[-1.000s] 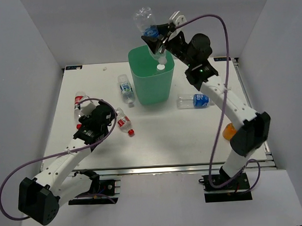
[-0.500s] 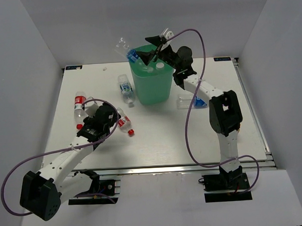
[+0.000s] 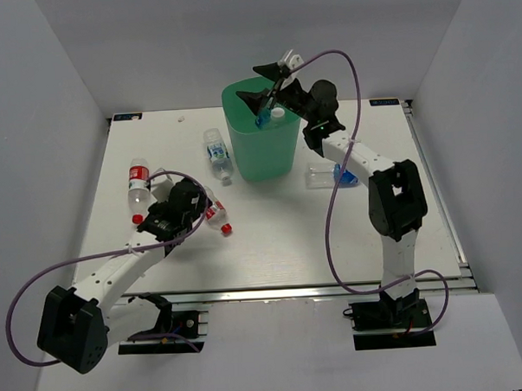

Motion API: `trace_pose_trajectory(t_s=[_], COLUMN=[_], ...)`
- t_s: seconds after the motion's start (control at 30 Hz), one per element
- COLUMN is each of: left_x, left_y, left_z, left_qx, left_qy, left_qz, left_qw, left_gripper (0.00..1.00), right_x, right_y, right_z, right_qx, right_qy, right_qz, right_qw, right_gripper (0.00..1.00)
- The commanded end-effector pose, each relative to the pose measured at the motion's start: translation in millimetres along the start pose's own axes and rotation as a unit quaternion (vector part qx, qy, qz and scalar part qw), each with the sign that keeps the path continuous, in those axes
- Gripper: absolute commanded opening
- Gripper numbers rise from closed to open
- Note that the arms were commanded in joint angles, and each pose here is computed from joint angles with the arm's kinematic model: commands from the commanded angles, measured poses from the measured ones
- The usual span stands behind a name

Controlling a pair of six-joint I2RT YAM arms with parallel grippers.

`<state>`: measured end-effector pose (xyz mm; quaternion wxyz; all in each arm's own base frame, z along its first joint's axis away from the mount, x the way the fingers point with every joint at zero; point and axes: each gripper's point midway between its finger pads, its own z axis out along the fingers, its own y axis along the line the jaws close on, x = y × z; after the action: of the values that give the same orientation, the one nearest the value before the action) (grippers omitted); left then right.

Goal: Put the plastic bottles in the bin

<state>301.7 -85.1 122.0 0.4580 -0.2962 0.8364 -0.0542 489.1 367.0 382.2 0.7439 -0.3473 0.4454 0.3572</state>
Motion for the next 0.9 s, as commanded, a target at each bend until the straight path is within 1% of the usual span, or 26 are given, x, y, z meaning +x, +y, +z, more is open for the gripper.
trace_pose_trajectory(t_s=[0.0, 0.03, 0.07, 0.13, 0.17, 0.2, 0.23, 0.27, 0.3, 0.33, 0.37, 0.4, 0.43, 0.47, 0.5, 0.53, 0.57, 0.63, 0.67, 0.7, 0.73, 0.77, 0.8, 0.83, 0.87], left_x=[1.7, 2.0, 3.1, 7.1, 8.6, 8.5, 17.4, 17.6, 18.3, 26.4, 26.7, 28.9, 36.1, 36.2, 38.0, 39.9, 46.9, 49.9, 55.3, 55.3, 56.5, 56.1, 54.8, 48.8, 44.5], left_y=[-4.6, -10.9, -13.6, -22.3, -25.7, -32.4, -34.1, -40.4, -46.4, -45.7, -50.2, -50.7, -47.3, -48.5, -50.5, -50.1, -47.4, -48.3, -44.4, -46.5, -46.2, -42.5, -39.9, -39.8, -38.2], left_z=[2.6, 2.8, 4.3, 10.1, 12.7, 15.7, 22.6, 25.7, 29.5, 38.1, 41.8, 46.1, 54.7, 58.7, 62.2, 65.4, 71.6, 77.2, 82.5, 84.3, 85.7, 88.3, 88.1, 88.3, 86.9], left_qx=[0.001, 0.011, 0.014, 0.022, 0.025, 0.033, 0.030, 0.035, 0.041, 0.032, 0.033, 0.028, 0.013, 0.010, 0.010, 0.006, -0.004, -0.010, -0.019, -0.017, -0.018, -0.025, -0.030, -0.033, -0.036], left_qy=[0.010, 0.016, 0.018, 0.027, 0.030, 0.030, 0.044, 0.047, 0.048, 0.057, 0.058, 0.060, 0.065, 0.064, 0.066, 0.069, 0.077, 0.081, 0.087, 0.089, 0.091, 0.092, 0.094, 0.090, 0.087], left_qz=[-0.010, -0.013, -0.015, -0.016, -0.017, -0.021, -0.015, -0.016, -0.018, -0.012, -0.012, -0.009, -0.003, -0.002, 0.000, 0.004, 0.012, 0.017, 0.021, 0.020, 0.022, 0.021, 0.023, 0.021, 0.025], left_qw=[1.000, 1.000, 1.000, 0.999, 0.999, 0.999, 0.998, 0.998, 0.998, 0.998, 0.998, 0.998, 0.998, 0.998, 0.998, 0.998, 0.997, 0.997, 0.996, 0.996, 0.995, 0.995, 0.995, 0.995, 0.995], left_gripper=[0.98, 0.98, 0.98, 0.98, 0.98, 0.98, 0.98, 0.98, 0.98, 0.98, 0.98, 0.98, 0.98, 0.98, 0.98, 0.98, 0.98, 0.98, 0.96, 0.94, 0.91, 0.77, 0.68, 0.52, 0.39], right_x=[-81.0, -78.0, -94.7, -101.6, -77.2, -106.2, -103.0, -99.4, -104.2, -99.3, -112.0, -82.2, -77.5, -89.0, -65.8, -63.7, -71.3, -52.4, -52.0, -41.2, -37.0, -34.6, -31.3, -26.4, -24.5], right_y=[-7.2, -8.8, -7.4, -12.9, -9.7, -15.8, -19.8, -23.0, -30.9, -32.9, -29.1, -31.0, -28.7, -24.7, -19.9, -16.1, -10.5, -1.5, 0.9, 3.7, 4.7, 3.1, 2.6, 3.8, 2.6], right_z=[-3.6, -7.3, -16.0, -33.9, -50.8, -67.4, -81.9, -95.6, -121.4, -137.3, -156.3, -183.6, -198.6, -215.4, -234.9, -243.4, -250.9, -264.4, -268.8, -277.2, -280.5, -286.4, -289.7, -293.1, -296.3], right_qx=[0.020, 0.030, 0.039, 0.080, 0.097, 0.141, 0.168, 0.193, 0.240, 0.264, 0.284, 0.313, 0.326, 0.346, 0.363, 0.368, 0.371, 0.371, 0.374, 0.381, 0.384, 0.396, 0.401, 0.403, 0.409], right_qy=[-0.039, -0.013, -0.012, -0.003, 0.026, 0.012, 0.031, 0.049, 0.063, 0.079, 0.078, 0.112, 0.120, 0.108, 0.130, 0.132, 0.123, 0.152, 0.157, 0.181, 0.190, 0.194, 0.199, 0.206, 0.209], right_qz=[-0.038, -0.022, -0.022, -0.022, -0.007, -0.026, -0.029, -0.026, -0.026, -0.018, -0.009, -0.001, 0.001, 0.008, 0.018, 0.021, 0.026, 0.040, 0.046, 0.057, 0.061, 0.062, 0.065, 0.068, 0.070], right_qw=[0.998, 0.999, 0.999, 0.997, 0.995, 0.990, 0.985, 0.980, 0.968, 0.961, 0.956, 0.943, 0.938, 0.932, 0.923, 0.920, 0.920, 0.915, 0.913, 0.905, 0.902, 0.896, 0.892, 0.889, 0.886], right_gripper=[0.89, 0.89, 0.89, 0.89, 0.89, 0.89, 0.89, 0.89, 0.89, 0.89, 0.89, 0.89, 0.89, 0.89, 0.89, 0.89, 0.89, 0.89, 0.89, 0.89, 0.89, 0.89, 0.89, 0.89, 0.89])
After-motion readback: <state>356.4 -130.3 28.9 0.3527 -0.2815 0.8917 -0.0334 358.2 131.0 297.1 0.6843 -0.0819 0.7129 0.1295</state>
